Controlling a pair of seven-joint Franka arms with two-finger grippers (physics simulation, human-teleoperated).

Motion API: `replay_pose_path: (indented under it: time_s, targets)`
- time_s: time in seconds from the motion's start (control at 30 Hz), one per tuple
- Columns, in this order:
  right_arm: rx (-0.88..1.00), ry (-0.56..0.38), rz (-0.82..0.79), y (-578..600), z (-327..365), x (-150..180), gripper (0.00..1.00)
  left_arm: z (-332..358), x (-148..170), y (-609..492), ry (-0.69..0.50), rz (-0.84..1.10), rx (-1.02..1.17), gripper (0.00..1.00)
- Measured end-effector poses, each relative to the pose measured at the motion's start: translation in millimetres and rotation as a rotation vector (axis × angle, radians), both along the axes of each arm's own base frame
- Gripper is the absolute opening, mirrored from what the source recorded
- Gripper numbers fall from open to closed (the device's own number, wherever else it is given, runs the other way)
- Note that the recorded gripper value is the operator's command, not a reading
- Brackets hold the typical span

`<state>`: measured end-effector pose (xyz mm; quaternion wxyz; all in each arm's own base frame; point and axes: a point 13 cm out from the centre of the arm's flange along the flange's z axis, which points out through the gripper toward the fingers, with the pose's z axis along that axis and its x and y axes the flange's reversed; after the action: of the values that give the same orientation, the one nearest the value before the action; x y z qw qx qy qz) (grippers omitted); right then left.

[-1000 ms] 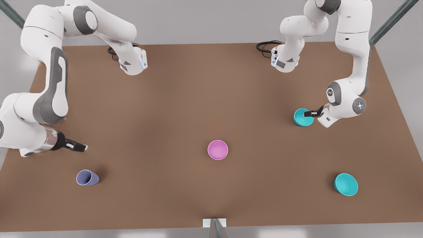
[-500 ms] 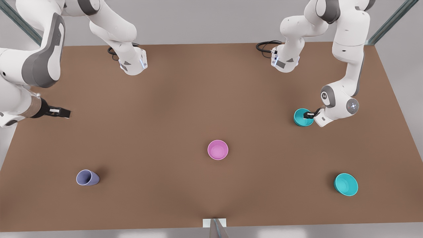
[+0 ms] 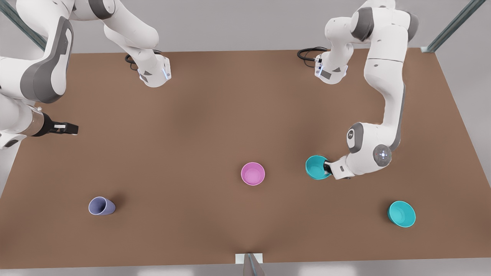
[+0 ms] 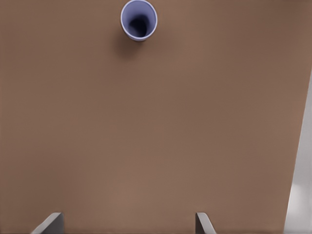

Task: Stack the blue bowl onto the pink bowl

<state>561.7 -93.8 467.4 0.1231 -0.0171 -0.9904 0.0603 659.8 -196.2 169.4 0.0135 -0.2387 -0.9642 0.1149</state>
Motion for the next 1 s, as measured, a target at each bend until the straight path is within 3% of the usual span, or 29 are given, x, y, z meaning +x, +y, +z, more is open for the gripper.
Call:
replay_pose_path:
  time_s: [0.13, 0.23, 0.53, 1.0]
  targets:
    - [0.005, 0.007, 0.014, 0, -2, 0, 1.00, 10, 26, -154, -0.014, 0.001, -0.054, 0.21]
    - [0.007, 0.008, 0.023, 0, -2, 0, 1.00, 1, 15, -202, 0.025, 0.078, -0.057, 0.21]
    - [0.011, 0.015, 0.042, 0, -4, 0, 1.00, -29, -40, -232, 0.237, 0.303, 0.017, 0.21]
    - [0.011, 0.024, 0.057, -1, -7, 0, 1.00, -43, -34, -236, 0.278, 0.565, 0.039, 0.21]
